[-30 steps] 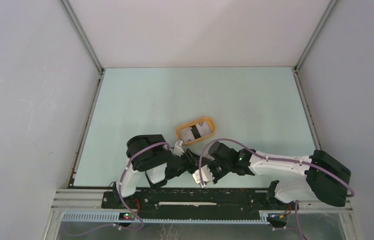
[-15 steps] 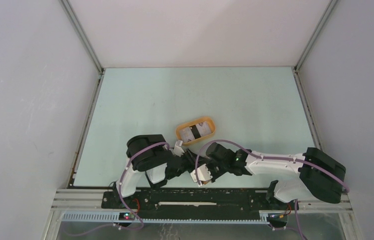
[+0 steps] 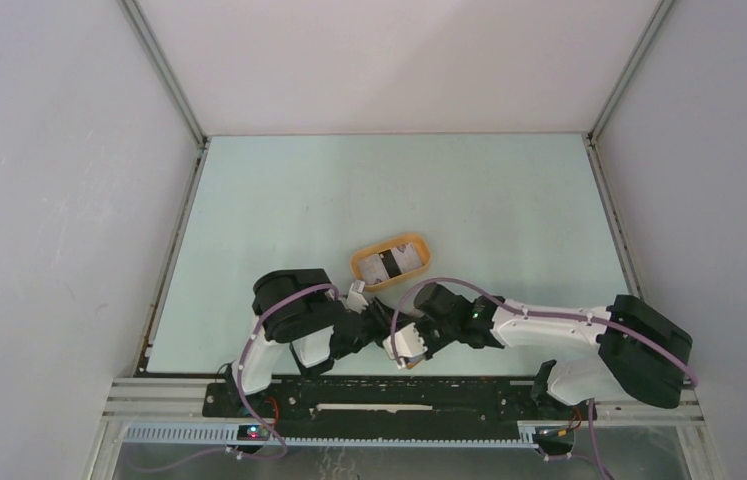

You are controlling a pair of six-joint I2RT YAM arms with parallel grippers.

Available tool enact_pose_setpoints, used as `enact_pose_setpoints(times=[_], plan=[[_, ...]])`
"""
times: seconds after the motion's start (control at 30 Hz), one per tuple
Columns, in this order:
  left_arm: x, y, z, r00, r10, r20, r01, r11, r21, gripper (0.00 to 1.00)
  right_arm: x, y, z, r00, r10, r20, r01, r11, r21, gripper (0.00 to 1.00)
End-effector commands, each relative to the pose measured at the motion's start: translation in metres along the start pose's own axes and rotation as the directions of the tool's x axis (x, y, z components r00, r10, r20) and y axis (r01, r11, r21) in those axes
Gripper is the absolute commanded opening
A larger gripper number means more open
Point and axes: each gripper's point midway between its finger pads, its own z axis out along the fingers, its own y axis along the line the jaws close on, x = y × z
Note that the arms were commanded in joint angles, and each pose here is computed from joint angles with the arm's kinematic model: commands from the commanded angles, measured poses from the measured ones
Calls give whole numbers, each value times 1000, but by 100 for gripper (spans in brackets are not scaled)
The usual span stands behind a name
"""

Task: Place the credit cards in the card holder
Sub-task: Insert the credit card into the card holder.

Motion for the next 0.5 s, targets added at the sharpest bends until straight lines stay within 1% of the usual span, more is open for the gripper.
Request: enact_pose_setpoints(times=[0.0,0.1,0.27,0.47], plan=[[14,51,-6,995,-22,-93,8,989,-148,33,8,-12,-14,1000,14,-22,-14,999,35,1],[12,41,-7,996,9,-92,-20,993,-118,33,-4,-6,-25,998,35,59,-35,999,1,5],[9,24,-15,994,77,-77,-82,994,-65,38,-21,-1,-57,972,124,201,-111,991,-73,10],[11,6,-28,987,145,-76,-146,989,-10,40,-19,-12,-93,932,227,281,-216,974,-71,17]])
